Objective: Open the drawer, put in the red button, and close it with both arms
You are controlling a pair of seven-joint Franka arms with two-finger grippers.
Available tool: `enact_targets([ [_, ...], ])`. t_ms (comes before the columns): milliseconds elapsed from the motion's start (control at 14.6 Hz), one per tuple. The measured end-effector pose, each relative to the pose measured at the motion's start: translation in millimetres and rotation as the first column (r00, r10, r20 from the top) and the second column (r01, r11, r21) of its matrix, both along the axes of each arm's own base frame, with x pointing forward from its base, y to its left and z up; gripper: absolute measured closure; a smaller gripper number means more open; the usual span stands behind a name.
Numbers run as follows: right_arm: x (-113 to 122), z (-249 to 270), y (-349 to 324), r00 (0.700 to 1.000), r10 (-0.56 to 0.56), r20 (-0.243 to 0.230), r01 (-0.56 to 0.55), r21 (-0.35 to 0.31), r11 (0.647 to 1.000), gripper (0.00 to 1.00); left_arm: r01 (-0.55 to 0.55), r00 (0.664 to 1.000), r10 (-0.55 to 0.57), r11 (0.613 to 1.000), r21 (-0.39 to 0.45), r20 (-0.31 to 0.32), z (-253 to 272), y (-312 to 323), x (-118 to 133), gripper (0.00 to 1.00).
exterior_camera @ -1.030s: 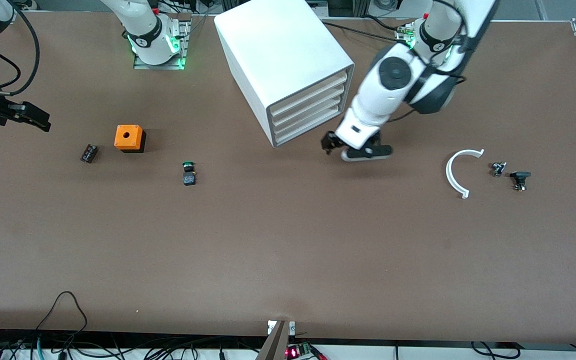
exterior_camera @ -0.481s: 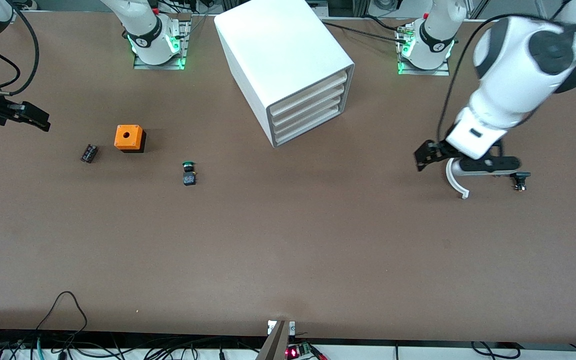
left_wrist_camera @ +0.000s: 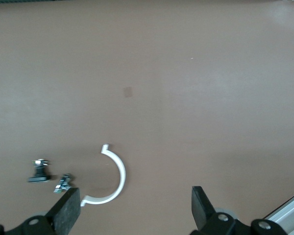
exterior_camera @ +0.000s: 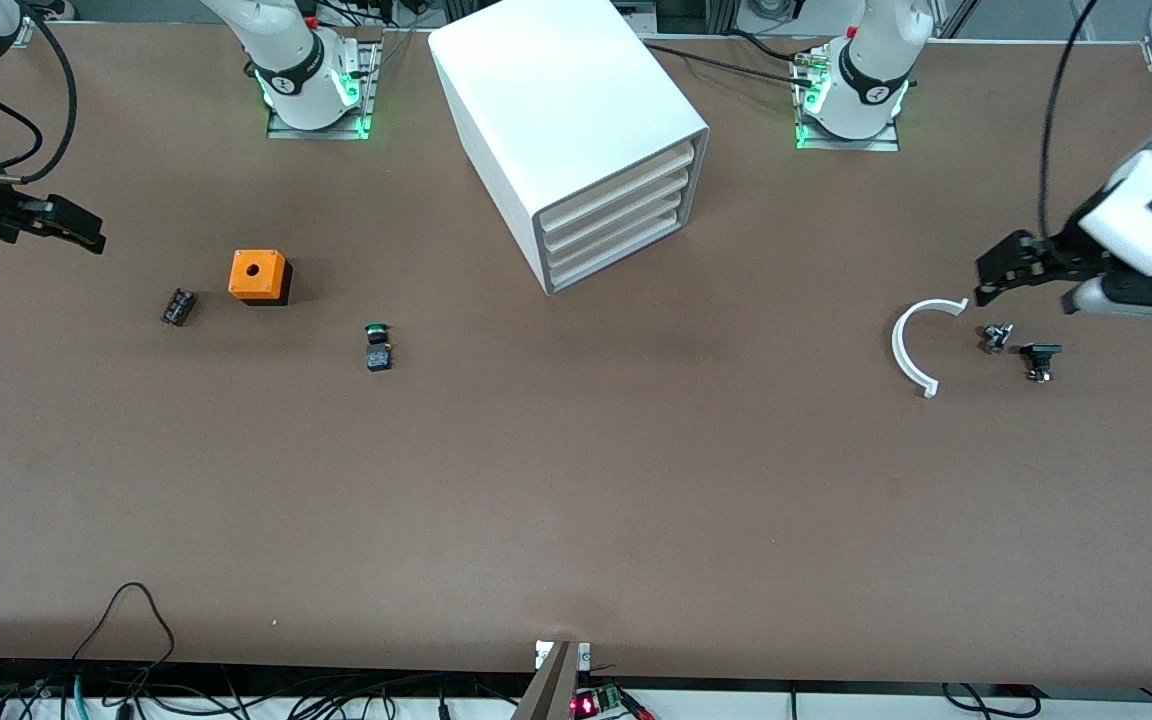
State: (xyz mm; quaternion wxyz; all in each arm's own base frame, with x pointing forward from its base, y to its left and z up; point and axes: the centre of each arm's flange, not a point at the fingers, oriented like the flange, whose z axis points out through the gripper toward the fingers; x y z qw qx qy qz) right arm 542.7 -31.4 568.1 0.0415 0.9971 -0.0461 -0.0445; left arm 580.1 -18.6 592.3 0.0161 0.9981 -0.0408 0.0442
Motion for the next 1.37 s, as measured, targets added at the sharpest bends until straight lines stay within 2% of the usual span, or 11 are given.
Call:
enact_targets([
  [343,-0.3,0.5,-0.3,1.0,0.0,0.0,0.0,0.002,1.0,0.0,0.041,0.999,-0.041,0.999,0.013,0.0,12.5,47.7,-3.2,0.0],
  [687,-0.2,0.5,0.0,1.0,0.0,0.002,0.0,0.005,1.0,0.0,0.055,0.998,-0.055,0.998,0.015,0.001,17.4,50.6,-5.5,0.0],
  [893,4.6,4.2,-0.1,0.999,0.005,0.049,-0.005,0.004,1.0,0.0,0.058,0.998,-0.058,0.998,0.014,0.001,17.4,49.1,-5.4,0.0],
  [1167,-4.6,24.4,3.9,0.996,0.0,0.087,-0.003,0.036,0.999,0.0,0.06,0.998,-0.06,0.998,0.014,0.0,17.4,48.5,-5.4,0.0],
  [1373,-5.1,25.5,4.7,0.996,0.0,0.094,-0.003,0.04,0.999,0.0,0.063,0.998,-0.062,0.998,0.013,-0.008,16.4,47.0,-6.0,0.0],
])
